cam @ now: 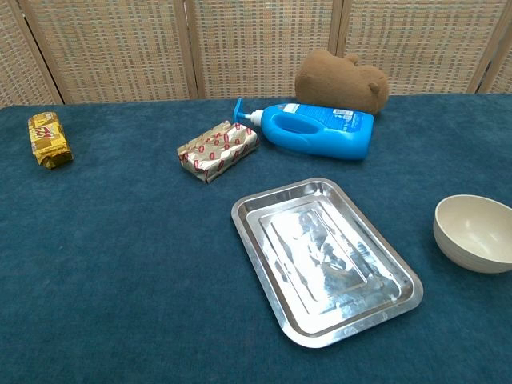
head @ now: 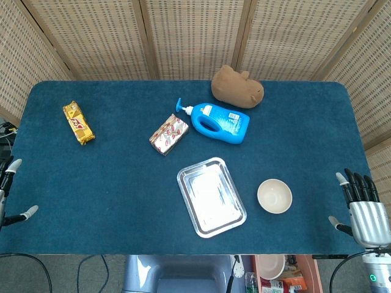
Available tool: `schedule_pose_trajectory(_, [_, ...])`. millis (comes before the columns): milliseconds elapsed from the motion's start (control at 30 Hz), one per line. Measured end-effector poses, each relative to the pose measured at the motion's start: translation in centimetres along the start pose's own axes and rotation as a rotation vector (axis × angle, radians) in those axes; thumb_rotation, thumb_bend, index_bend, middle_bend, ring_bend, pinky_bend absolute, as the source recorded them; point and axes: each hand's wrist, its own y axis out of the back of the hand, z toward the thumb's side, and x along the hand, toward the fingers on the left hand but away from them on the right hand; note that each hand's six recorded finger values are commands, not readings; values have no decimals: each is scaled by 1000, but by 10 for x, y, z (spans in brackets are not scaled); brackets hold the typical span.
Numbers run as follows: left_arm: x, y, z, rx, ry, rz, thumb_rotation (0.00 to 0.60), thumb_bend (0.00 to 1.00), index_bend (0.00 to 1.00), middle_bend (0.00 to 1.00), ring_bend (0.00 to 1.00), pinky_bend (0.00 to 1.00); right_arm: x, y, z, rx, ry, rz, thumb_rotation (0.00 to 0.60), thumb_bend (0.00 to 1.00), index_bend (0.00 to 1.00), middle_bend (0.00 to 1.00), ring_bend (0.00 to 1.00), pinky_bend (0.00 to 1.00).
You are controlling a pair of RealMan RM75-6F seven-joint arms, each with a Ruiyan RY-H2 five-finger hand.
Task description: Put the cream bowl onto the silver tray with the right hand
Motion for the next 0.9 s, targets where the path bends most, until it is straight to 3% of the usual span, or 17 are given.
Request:
schedule_pose_trajectory(267, [3,-2,-2,4,9,-2,600,0,0,0,0,0,-1,-7,10,-9,32,50,600,0,0,0,0,0])
schedule_pose_trajectory(433, [9,-6,-5,10,27,-15,600,0,0,0,0,0,-5,-21,29,8,126,126,600,0,18,0,0,0])
schedule_pose_trajectory(600, [18,-13,-9,25,56,-37,600,0,0,0,0,0,-15,-41,51,29,246,206,600,0,134,0,0,0])
schedule_pose_trajectory(700, [22,-17,-11,37,73,-47,600,0,0,0,0,0,-22,-54,63,24,301,266,600,0,263,0,0,0])
schedule_pose_trajectory(900, [29,-24,-14,56,109,-59,600,0,0,0,0,0,-41,-83,81,6,379,351,600,0,333,0,0,0])
